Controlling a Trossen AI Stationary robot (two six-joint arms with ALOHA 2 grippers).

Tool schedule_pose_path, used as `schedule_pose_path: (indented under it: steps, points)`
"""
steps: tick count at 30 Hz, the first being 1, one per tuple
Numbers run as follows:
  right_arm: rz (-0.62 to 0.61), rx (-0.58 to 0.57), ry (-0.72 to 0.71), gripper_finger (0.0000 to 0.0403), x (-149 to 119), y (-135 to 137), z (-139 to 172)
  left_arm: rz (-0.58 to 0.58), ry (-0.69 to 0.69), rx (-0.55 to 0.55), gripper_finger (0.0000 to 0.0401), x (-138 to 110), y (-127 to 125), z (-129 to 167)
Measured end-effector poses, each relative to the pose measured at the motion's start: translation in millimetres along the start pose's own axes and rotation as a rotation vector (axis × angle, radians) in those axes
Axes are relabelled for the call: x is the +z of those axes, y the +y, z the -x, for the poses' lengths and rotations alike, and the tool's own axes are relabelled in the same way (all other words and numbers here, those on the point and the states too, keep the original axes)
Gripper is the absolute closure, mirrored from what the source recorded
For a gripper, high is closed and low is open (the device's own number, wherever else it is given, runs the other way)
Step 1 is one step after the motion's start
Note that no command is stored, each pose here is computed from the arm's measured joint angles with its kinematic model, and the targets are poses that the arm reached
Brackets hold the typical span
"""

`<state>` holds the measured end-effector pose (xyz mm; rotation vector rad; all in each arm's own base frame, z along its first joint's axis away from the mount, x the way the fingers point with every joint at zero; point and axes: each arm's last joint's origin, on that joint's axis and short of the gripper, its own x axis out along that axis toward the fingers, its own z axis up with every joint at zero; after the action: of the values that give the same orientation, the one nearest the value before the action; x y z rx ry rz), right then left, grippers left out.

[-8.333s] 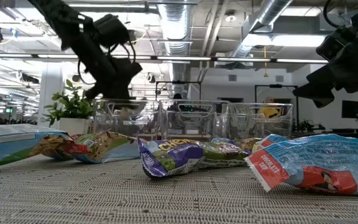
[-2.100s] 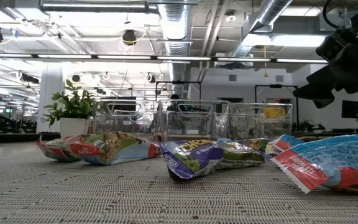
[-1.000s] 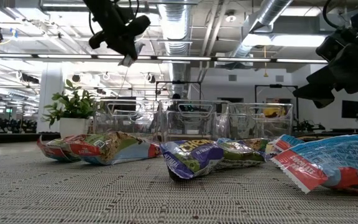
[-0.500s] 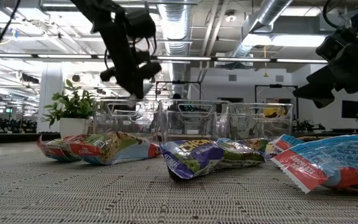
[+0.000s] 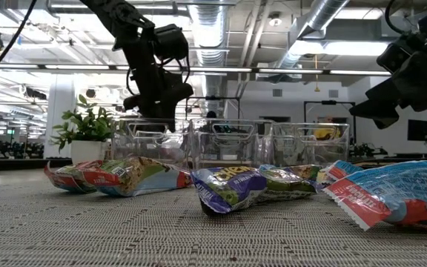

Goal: Pick and place Granola Bars by type
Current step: Put the red granola bar into the middle transparent bin

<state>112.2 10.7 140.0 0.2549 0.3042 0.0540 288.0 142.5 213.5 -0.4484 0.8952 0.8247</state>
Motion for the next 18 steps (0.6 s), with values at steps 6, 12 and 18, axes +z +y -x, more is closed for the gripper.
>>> schedule_pose_path:
  steps: [6,12,18]
  points:
    - [0.000,0.000,0.000,0.0178,0,0,0,0.016,-0.008,-0.004,0.0237,1,0,2]
    - [0.000,0.000,0.000,0.0178,0,0,0,0.080,-0.097,-0.058,0.0237,9,-2,18]
    - [0.000,0.000,0.000,0.0178,0,0,0,0.083,-0.219,-0.145,0.0236,13,-8,54]
